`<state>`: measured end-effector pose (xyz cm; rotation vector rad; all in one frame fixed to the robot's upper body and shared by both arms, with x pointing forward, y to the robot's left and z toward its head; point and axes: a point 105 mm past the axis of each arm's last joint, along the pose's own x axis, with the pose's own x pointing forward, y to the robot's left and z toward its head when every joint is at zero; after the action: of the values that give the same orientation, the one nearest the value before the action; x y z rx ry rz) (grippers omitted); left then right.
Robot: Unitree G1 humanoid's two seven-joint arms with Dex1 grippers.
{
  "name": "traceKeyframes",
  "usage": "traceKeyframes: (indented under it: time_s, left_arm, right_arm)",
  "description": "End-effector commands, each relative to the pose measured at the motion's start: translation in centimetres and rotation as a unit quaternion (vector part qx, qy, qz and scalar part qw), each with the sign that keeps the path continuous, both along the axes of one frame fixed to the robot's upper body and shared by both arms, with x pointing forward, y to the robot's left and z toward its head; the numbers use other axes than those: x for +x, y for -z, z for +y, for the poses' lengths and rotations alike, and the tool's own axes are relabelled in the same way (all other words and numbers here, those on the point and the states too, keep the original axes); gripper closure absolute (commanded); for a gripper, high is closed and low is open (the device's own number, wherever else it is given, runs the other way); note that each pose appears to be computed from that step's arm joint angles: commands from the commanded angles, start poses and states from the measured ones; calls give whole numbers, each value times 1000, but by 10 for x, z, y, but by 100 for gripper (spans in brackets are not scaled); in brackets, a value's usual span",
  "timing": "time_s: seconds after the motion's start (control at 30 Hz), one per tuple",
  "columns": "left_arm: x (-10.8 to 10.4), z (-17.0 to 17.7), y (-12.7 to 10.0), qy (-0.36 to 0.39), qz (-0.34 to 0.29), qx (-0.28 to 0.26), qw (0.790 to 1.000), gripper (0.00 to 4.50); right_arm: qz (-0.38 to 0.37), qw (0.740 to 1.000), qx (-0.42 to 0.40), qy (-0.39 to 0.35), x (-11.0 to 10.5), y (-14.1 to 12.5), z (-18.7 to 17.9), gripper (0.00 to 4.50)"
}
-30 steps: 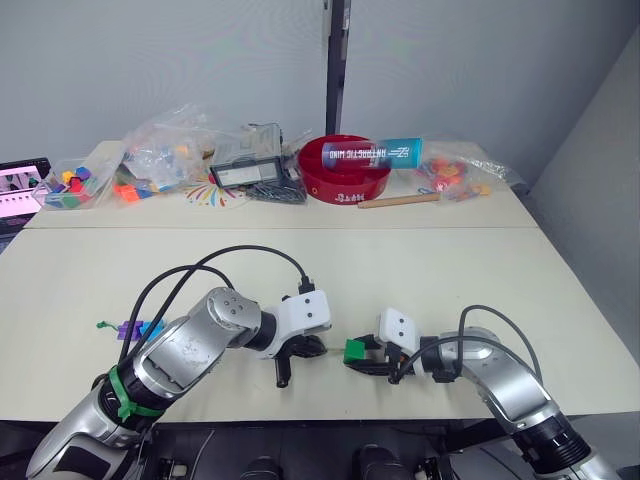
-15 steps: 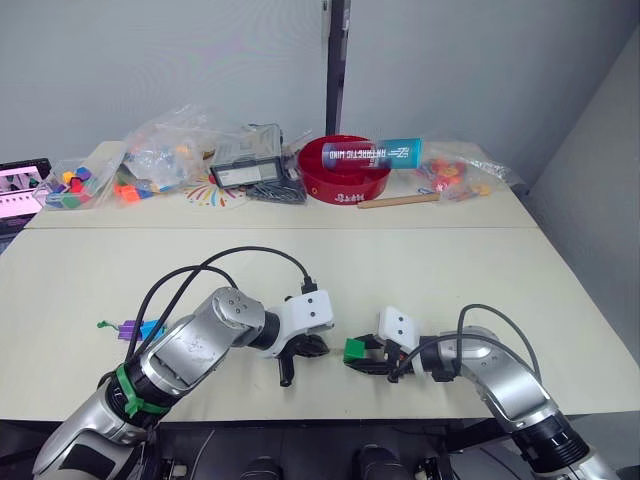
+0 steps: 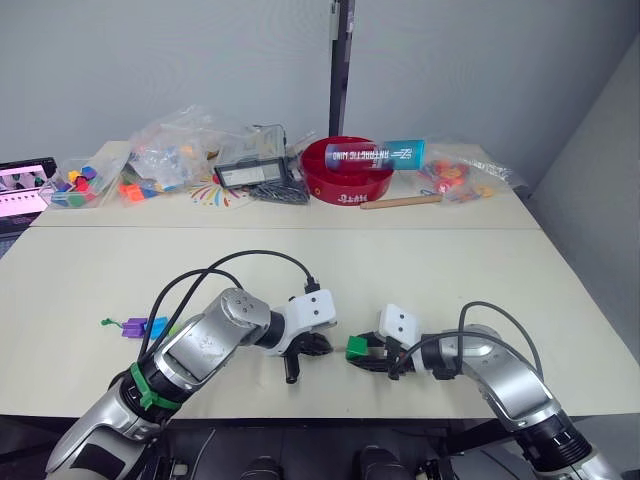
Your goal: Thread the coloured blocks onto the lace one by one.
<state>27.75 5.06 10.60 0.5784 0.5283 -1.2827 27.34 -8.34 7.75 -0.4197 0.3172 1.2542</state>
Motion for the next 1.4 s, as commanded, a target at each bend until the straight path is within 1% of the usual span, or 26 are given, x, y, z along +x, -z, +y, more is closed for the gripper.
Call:
traceKeyframes:
  time_s: [0.03, 0.37, 0.57, 0.7, 0.93, 1.13, 1.4]
  left_arm:
    - [2, -17, -23, 25, -51, -35, 998, 450]
    - [6, -14, -27, 9, -59, -40, 997, 450]
    - [0, -11, -29, 15, -53, -41, 998, 450]
    - [-5, -2, -23, 13, -46, -33, 998, 450]
    - [-4, 0, -24, 9, -48, -32, 998, 450]
    - [-4, 5, -22, 4, -46, -26, 999, 450]
    - [-6, 13, -19, -2, -42, -18, 999, 450]
  right_arm:
    - [17, 999, 11, -45, -17, 7, 18, 331]
    - [20, 999, 7, -45, -17, 9, 16, 331]
    - [20, 999, 7, -44, -16, 9, 13, 331]
    - [26, 999, 15, -39, -15, 14, 6, 331]
    - [37, 998, 23, -42, -13, 15, -2, 331]
    - [36, 998, 11, -42, -11, 19, -4, 331]
    - [39, 999, -22, -20, -5, 27, -13, 331]
